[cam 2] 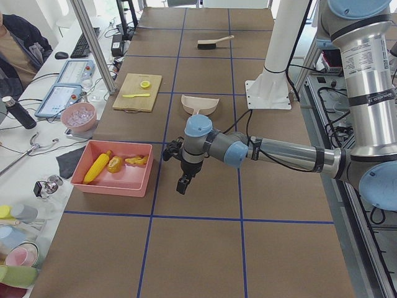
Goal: Sweep and dump trash into bin
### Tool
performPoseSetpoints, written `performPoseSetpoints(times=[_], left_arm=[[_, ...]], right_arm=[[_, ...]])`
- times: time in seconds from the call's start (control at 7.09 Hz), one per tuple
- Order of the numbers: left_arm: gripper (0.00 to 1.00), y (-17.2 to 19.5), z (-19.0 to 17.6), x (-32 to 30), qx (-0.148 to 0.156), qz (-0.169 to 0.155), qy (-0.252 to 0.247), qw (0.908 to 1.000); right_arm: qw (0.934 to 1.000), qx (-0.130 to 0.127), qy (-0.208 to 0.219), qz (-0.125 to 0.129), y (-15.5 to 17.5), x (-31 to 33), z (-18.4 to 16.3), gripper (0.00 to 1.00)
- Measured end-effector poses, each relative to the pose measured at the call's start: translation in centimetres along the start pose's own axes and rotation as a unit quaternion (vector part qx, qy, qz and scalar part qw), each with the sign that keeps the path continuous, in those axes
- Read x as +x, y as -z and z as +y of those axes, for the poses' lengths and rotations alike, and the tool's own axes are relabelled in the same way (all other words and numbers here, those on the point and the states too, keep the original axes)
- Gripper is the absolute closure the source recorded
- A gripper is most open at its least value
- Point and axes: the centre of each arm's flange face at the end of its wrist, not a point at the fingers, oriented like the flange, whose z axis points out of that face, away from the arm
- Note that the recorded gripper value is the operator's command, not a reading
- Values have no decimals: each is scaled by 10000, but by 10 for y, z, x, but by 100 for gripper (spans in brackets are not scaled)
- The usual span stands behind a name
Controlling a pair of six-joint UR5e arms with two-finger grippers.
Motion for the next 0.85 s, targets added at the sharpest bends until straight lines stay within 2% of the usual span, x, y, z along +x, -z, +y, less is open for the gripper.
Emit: performPoseSetpoints(times=[0.14,0.28,0.42,0.85], left_arm=[[1,-13,1,-13,-115,294,383,9988],[1,-22,-4,-17,-202,638,941,9933],[1,-23,-10,-19,-225,817,1464,9856],[1,-21,-19,-25,-255,907,2324,9680]], right_arm=[[10000,-9,-1,3,-1,1,0,0],[10000,-12,1,6,-1,1,0,0],[10000,5,19,1,0,0,-1,0],[10000,16,29,3,1,-1,-2,0]])
